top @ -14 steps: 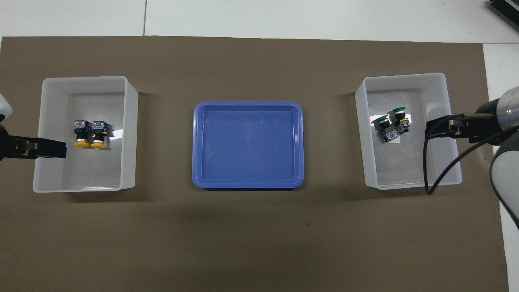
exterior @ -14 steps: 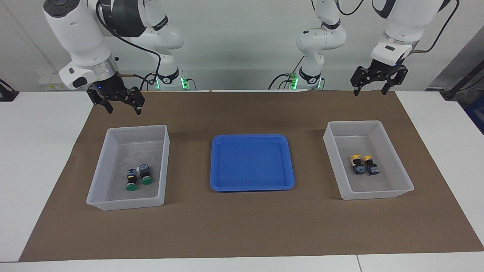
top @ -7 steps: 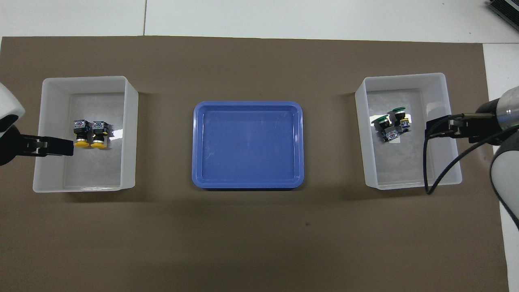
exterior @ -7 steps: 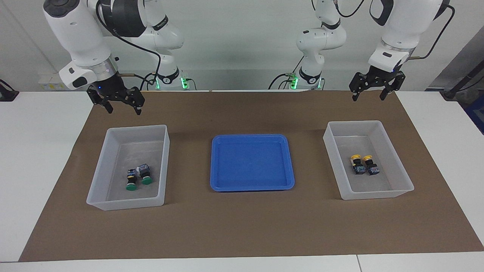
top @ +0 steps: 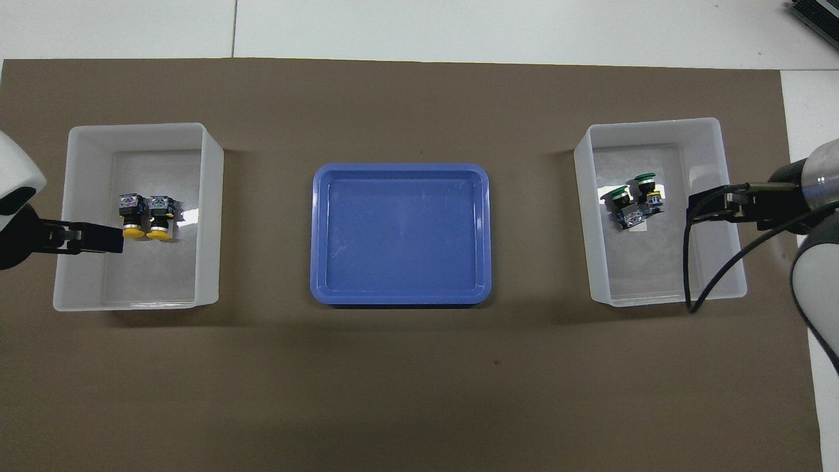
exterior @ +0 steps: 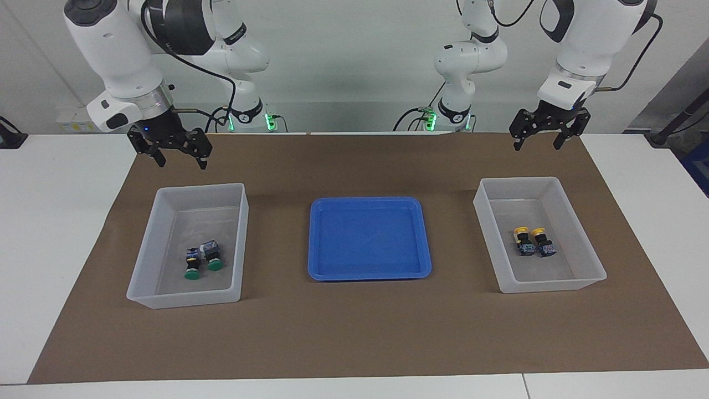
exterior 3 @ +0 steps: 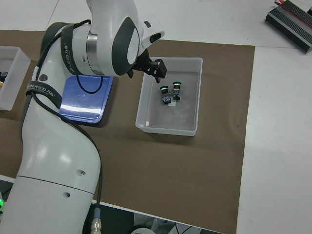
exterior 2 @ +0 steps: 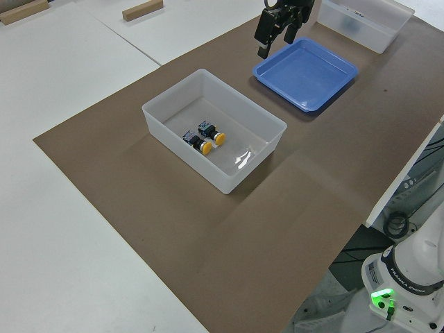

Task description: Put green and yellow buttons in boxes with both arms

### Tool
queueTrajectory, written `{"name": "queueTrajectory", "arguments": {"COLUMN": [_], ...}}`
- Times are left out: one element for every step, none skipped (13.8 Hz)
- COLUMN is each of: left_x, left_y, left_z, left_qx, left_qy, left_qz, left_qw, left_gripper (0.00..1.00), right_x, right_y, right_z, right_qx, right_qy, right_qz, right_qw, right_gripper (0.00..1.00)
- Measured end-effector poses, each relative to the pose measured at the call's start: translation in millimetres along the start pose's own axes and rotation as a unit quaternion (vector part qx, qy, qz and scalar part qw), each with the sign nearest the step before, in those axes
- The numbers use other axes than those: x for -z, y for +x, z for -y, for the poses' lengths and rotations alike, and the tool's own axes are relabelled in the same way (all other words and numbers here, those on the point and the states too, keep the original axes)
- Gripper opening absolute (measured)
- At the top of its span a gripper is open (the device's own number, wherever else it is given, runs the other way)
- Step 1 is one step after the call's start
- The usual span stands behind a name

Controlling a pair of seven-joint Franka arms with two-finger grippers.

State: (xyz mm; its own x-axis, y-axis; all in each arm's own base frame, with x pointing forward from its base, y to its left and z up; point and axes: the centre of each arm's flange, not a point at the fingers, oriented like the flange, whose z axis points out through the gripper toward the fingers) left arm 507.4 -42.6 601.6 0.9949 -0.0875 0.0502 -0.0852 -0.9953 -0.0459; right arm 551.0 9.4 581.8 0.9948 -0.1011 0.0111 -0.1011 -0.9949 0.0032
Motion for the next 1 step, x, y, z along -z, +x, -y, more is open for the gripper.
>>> {"name": "queueTrajectory", "arguments": {"left_x": [-0.5], "left_y": [-0.1], "left_z": [0.0], "left_qx": [0.000], "left_qy": [0.000], "left_qz": [0.001], "left_qw": [1.000], "left_gripper": [1.00], "right_x": [-0.8], "right_y": [0.1], "right_z": [0.0], "right_qx": [0.000], "right_qy": [0.000], "right_qz": [0.000], "right_qw": [1.000], "right_gripper": [1.00]}}
